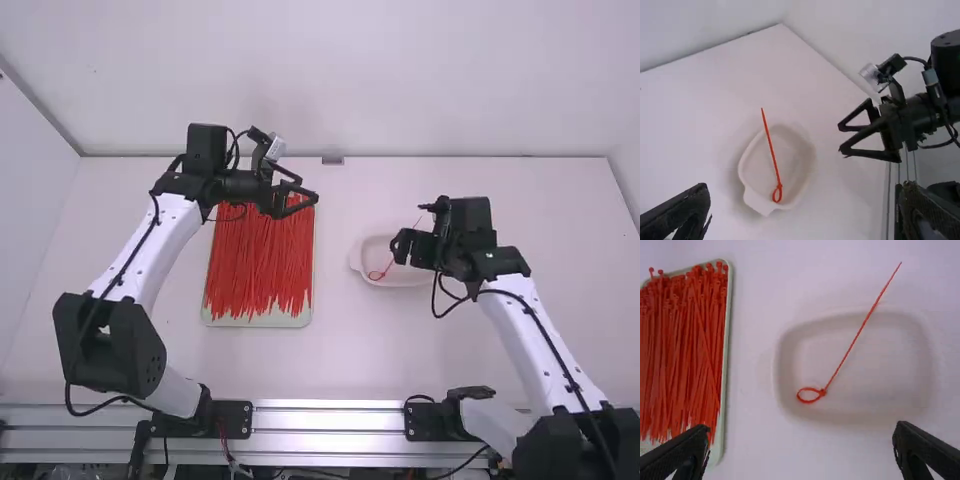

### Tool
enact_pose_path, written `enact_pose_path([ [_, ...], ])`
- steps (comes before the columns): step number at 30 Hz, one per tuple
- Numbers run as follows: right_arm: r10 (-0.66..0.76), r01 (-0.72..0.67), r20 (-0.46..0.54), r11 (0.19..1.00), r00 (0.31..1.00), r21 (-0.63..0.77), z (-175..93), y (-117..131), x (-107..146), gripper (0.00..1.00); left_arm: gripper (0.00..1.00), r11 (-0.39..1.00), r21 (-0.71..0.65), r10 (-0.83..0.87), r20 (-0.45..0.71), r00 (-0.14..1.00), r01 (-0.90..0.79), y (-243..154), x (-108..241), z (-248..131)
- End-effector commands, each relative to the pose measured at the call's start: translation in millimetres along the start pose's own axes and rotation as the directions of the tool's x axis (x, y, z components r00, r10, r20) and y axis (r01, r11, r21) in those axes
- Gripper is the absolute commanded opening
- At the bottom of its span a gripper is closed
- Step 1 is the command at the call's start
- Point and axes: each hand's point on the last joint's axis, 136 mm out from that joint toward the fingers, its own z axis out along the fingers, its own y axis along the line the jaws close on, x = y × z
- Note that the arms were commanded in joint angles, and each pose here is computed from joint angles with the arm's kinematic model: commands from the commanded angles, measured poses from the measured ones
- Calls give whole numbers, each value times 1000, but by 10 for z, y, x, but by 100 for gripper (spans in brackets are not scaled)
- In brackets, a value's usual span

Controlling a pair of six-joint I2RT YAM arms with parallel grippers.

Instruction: Fasten the cable tie

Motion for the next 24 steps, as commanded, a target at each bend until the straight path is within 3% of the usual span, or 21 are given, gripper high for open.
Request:
enact_pose_path([
  [1, -17, 17, 23, 1000, 1000, 14, -64, 43, -54, 98, 99, 1000, 23, 6, 9, 1000, -6, -109, -33, -33],
  [8, -52, 52, -3, 999, 999, 14, 17, 119, 19, 98, 99, 1000, 13, 6, 14, 1000, -7, -94, -37, -52],
  [17, -102, 82, 134, 986, 986, 149, -132, -321, -116, 88, 89, 987, -157, -27, 95, 995, 42, 152, -63, -421],
  [24, -169, 82, 255, 944, 952, 321, -358, -809, -195, 76, 80, 966, -256, 15, 140, 990, 22, 135, -51, -530],
])
